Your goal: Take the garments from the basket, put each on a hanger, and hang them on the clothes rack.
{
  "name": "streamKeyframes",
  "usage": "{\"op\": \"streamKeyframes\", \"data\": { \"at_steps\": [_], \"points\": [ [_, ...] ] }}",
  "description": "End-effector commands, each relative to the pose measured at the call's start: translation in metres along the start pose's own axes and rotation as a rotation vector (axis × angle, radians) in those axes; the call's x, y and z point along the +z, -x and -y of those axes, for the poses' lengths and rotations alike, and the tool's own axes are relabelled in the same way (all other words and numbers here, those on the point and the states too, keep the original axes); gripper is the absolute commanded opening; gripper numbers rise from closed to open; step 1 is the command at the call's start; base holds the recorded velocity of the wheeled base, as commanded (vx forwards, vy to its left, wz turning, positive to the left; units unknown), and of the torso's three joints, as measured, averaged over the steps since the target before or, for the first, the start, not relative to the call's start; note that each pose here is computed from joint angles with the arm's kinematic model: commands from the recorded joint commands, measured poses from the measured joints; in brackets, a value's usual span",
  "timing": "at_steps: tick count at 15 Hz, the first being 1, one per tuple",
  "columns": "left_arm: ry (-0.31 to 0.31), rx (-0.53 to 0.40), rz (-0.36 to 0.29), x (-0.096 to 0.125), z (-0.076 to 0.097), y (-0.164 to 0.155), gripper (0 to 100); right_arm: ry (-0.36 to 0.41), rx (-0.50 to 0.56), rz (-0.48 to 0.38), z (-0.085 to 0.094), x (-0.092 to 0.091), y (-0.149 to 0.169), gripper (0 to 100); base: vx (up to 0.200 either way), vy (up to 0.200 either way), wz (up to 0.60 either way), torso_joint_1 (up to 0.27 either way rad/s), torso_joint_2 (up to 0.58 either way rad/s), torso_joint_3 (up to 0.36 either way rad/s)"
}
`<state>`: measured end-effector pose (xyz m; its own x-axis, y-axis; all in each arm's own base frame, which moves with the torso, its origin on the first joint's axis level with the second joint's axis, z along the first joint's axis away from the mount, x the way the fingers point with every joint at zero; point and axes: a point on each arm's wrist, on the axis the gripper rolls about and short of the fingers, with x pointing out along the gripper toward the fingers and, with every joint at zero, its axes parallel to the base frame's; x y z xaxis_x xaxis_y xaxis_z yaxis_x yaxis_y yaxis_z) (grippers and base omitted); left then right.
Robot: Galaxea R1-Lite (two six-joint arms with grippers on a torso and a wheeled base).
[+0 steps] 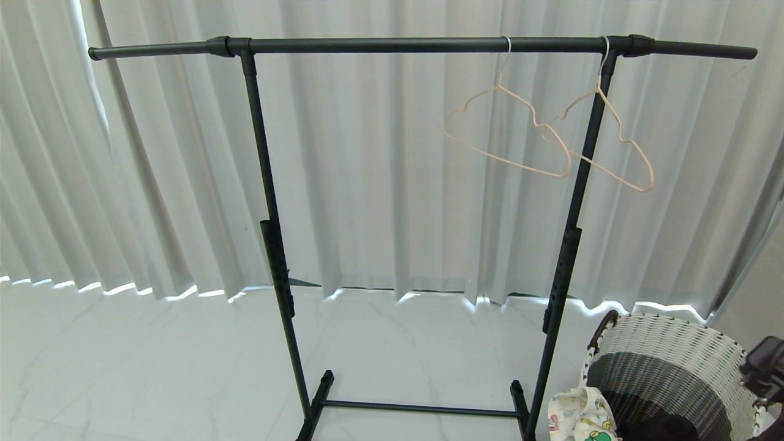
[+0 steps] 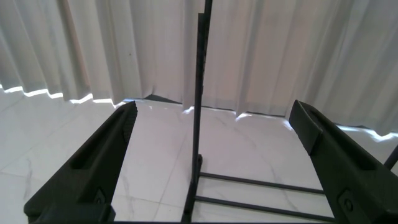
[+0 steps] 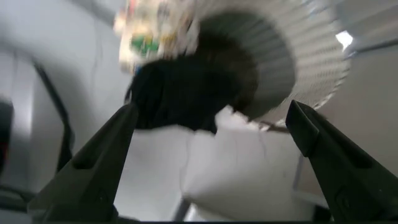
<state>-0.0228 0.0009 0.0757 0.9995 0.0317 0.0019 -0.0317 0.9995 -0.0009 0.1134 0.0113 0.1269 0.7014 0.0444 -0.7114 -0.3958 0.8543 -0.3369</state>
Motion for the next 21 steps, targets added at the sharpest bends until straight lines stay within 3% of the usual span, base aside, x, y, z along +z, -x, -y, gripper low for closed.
{"op": "streamKeyframes", "data": {
  "at_steps": [1, 8, 12, 16, 17, 21],
  "points": [
    [0.001, 0.001, 0.000, 0.000, 0.000, 0.000, 100, 0.093, 0.131, -0.314, 0.000, -0.005, -0.066, 100, 0.000, 0.000, 0.00, 0.000, 0.00, 0.000],
    [0.002, 0.001, 0.001, 0.000, 0.000, 0.000, 100, 0.139, 0.102, -0.383, -0.001, -0.007, -0.132, 100, 0.000, 0.000, 0.00, 0.000, 0.00, 0.000],
    [0.002, 0.001, 0.000, 0.000, 0.000, 0.000, 100, 0.170, 0.097, -0.359, -0.006, -0.007, -0.158, 100, 0.000, 0.000, 0.00, 0.000, 0.00, 0.000],
    [0.001, 0.001, 0.000, 0.000, 0.000, 0.000, 100, 0.177, 0.023, -0.358, -0.007, -0.010, -0.181, 100, 0.000, 0.000, 0.00, 0.000, 0.00, 0.000],
    [0.001, 0.001, 0.000, 0.000, 0.000, 0.000, 100, 0.176, 0.019, -0.352, -0.006, -0.009, -0.182, 0, 0.000, 0.000, 0.00, 0.000, 0.00, 0.000],
    [0.001, 0.001, 0.001, 0.000, 0.000, 0.000, 100, 0.173, 0.006, -0.326, -0.005, -0.006, -0.177, 0, 0.000, 0.000, 0.00, 0.000, 0.00, 0.000]
  ]
}}
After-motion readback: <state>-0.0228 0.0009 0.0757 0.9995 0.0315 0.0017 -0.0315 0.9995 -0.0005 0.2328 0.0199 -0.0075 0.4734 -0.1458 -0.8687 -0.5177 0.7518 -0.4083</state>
